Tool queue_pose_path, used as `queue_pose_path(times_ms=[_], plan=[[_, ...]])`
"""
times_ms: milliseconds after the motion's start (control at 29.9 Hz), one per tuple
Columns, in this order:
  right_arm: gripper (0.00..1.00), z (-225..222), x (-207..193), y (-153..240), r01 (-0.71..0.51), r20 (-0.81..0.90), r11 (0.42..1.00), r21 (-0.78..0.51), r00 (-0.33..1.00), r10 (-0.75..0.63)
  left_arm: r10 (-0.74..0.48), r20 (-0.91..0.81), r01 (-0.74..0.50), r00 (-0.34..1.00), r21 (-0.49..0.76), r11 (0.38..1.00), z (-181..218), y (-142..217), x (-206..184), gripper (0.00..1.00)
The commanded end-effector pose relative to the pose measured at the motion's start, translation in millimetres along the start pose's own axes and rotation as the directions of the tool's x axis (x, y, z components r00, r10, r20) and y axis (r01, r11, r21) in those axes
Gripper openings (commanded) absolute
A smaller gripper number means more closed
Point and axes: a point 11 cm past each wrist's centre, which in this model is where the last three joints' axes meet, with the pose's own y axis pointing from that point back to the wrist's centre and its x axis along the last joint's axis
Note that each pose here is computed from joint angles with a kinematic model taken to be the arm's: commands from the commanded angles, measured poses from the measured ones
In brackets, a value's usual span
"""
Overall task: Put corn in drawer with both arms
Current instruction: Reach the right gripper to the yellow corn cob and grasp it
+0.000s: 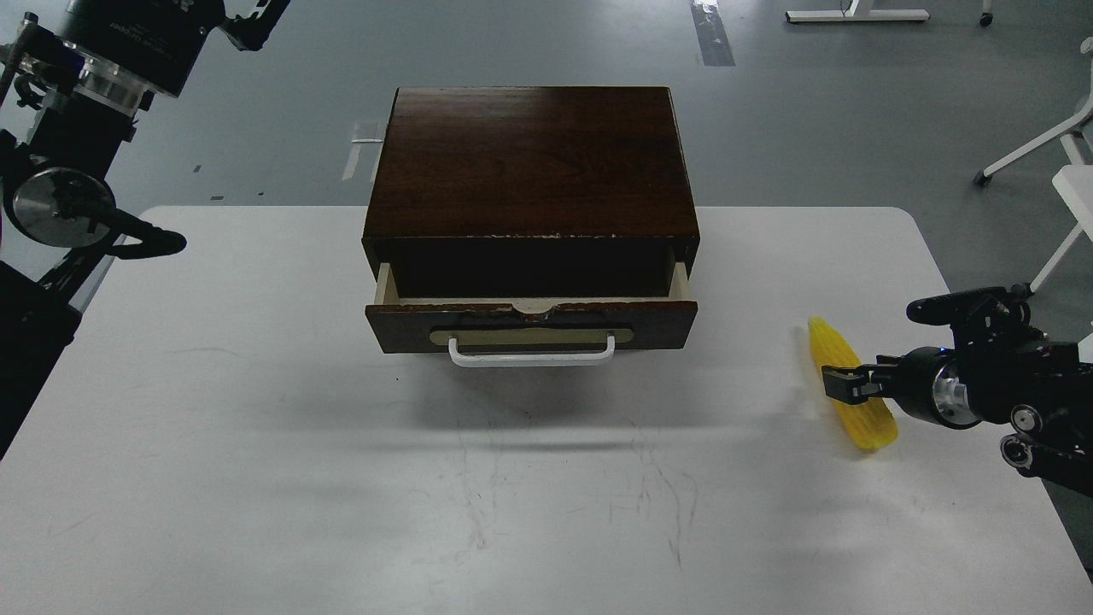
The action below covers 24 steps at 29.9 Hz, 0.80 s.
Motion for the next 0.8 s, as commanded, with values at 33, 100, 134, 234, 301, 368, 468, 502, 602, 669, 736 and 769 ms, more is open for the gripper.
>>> queue_pose_path(times_ms=[33,100,134,234,301,368,468,502,602,669,736,769], plan=[[0.57,3,2,1,-0.031,0.013,1.0,-0.006,0.999,0.031,0.002,0.0,-0.002,1.0,0.001,1.0,-1,1,0,0.98],[0.5,2,2,1,-0.031,0.013,1.0,-0.006,0.999,0.031,0.001,-0.002,-0.001,1.0,0.001,1.0,-1,0,0,0.98],[0.47,3,2,1,-0.029,0.013,1.0,-0.008,0.999,0.03,0.001,-0.002,-0.001,1.0,0.001,1.0,-1,0,0,0.98],[0.42,2,-3,1,-0.019,0.017,1.0,-0.007,1.0,0.019,0.001,-0.002,-0.001,1.0,0.001,1.0,-1,0,0,0.98],[0.42,2,-7,1,-0.012,0.022,1.0,-0.005,1.0,0.012,0.002,0.0,-0.002,1.0,0.001,1.0,-1,1,0,0.98],[0.42,2,-8,1,-0.009,0.022,1.0,-0.006,1.0,0.009,0.002,0.001,-0.002,1.0,0.001,1.0,0,1,1,0.98],[0.42,1,-11,1,-0.004,0.025,1.0,-0.001,1.0,0.004,0.007,0.014,-0.007,1.0,0.002,1.0,4,3,3,0.98],[0.42,3,-11,2,-0.004,0.026,1.0,-0.006,1.0,0.005,0.009,0.015,-0.009,1.0,0.001,1.0,5,3,4,0.98],[0.39,3,-12,2,-0.004,0.026,1.0,-0.004,1.0,0.004,0.009,0.017,-0.009,1.0,-0.003,1.0,6,4,4,0.98],[0.3,4,-12,3,-0.004,0.026,1.0,-0.006,1.0,0.004,0.01,0.018,-0.01,1.0,-0.005,1.0,7,4,5,0.98],[0.09,4,-12,5,-0.005,0.031,1.0,-0.005,1.0,0.005,0.011,0.021,-0.01,1.0,-0.003,1.0,7,4,5,0.98],[0.09,4,-12,5,-0.005,0.031,1.0,-0.005,1.0,0.005,0.011,0.021,-0.01,1.0,-0.003,1.0,7,4,5,0.98]])
